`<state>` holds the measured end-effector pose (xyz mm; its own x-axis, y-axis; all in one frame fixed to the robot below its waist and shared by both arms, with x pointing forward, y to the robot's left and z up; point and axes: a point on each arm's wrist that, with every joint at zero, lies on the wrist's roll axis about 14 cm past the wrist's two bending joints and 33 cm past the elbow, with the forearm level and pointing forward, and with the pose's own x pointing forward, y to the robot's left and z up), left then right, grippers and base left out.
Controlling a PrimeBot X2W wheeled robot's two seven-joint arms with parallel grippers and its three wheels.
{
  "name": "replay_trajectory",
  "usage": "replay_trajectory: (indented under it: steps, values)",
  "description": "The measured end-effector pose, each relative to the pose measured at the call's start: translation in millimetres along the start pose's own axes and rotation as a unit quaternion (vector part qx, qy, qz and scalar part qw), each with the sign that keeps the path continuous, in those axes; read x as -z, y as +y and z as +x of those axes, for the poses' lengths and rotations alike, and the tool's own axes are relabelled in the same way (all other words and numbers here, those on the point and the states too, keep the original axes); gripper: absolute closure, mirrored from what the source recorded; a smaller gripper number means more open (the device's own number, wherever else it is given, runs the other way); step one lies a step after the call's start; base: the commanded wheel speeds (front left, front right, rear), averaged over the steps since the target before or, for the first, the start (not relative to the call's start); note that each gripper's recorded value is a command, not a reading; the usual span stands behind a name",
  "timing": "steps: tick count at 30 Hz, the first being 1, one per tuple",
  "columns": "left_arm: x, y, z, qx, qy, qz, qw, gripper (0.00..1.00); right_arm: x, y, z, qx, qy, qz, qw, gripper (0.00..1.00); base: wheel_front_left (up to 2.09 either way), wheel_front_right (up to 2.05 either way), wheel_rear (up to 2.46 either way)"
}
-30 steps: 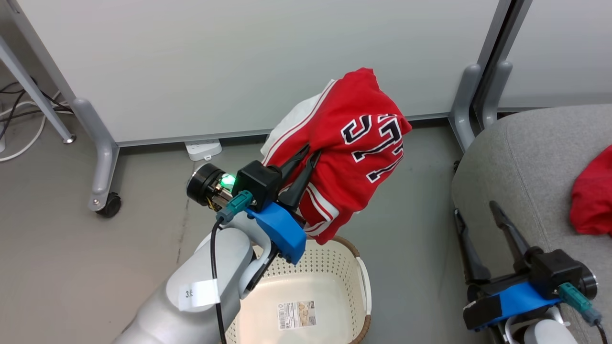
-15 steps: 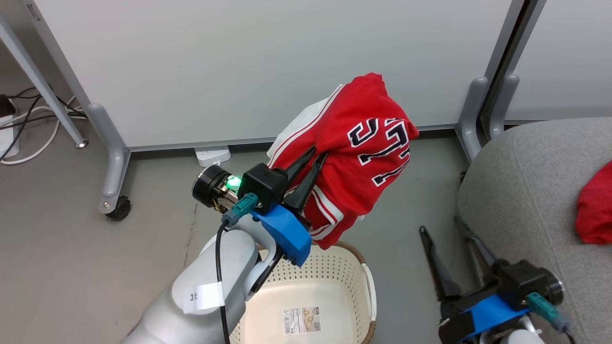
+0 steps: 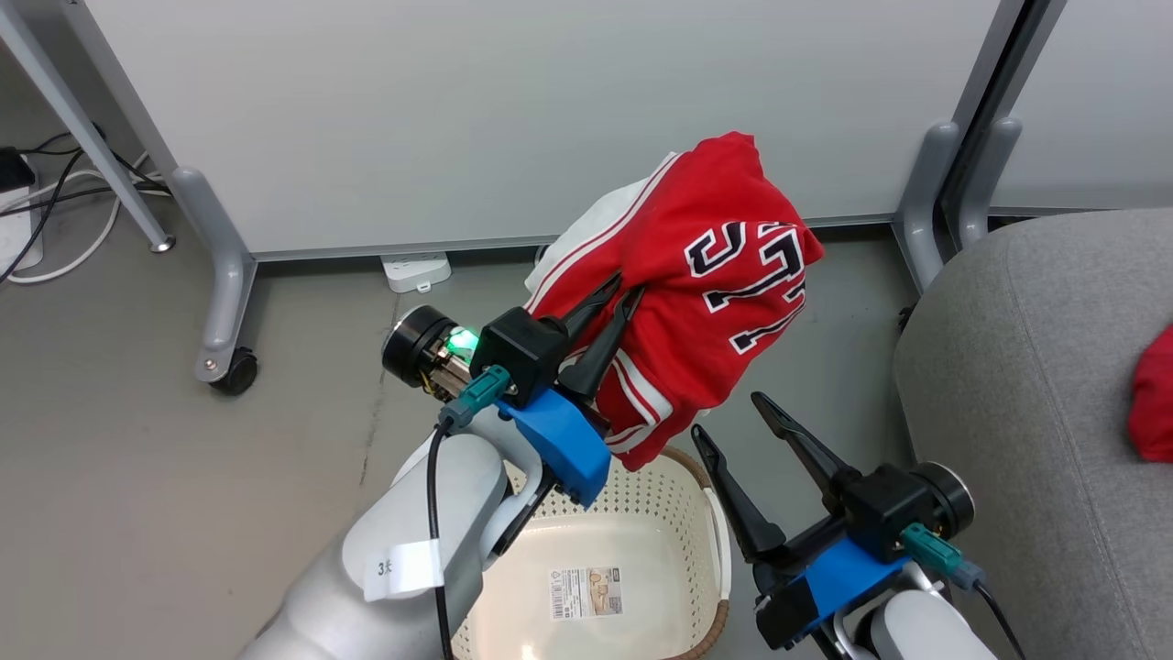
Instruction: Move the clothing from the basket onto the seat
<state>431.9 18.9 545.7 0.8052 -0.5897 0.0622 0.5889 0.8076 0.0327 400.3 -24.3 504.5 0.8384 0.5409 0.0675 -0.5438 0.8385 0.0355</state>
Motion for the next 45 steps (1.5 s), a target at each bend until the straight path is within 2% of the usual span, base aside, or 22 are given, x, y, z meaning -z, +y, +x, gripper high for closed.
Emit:
replay_trajectory:
  steps: [19, 20, 21, 43, 44, 45]
  values:
    - [7.6, 1.9, 9.2, 0.008, 0.006, -0.002, 1.000, 1.00, -2.2, 12.0, 54.1, -0.037, -0.001, 0.007, 0.999, 0.00, 0.00, 0.00, 0.00]
    - [7.6, 2.3, 9.6, 0.008, 0.006, -0.001, 1.000, 1.00, -1.9, 11.9, 54.9, -0.037, 0.000, 0.009, 0.999, 0.68, 0.00, 0.00, 0.00]
    - [7.5, 2.7, 10.0, 0.008, 0.006, -0.001, 1.000, 1.00, -1.9, 11.7, 55.8, -0.037, 0.000, 0.009, 0.999, 1.00, 0.00, 0.00, 0.00]
    - [8.2, 4.4, 11.2, 0.005, 0.008, 0.002, 1.000, 1.00, -0.6, 13.1, 57.0, -0.039, 0.002, 0.015, 0.999, 1.00, 0.00, 0.00, 0.00]
    - [8.4, 4.7, 11.2, 0.004, 0.008, 0.001, 1.000, 0.89, -0.5, 13.1, 56.9, -0.039, 0.003, 0.015, 0.999, 1.00, 0.00, 0.00, 0.00]
    - [8.5, 4.9, 11.3, 0.004, 0.008, 0.001, 1.000, 0.15, -0.5, 13.1, 56.8, -0.039, 0.003, 0.015, 0.999, 1.00, 0.00, 0.00, 0.00]
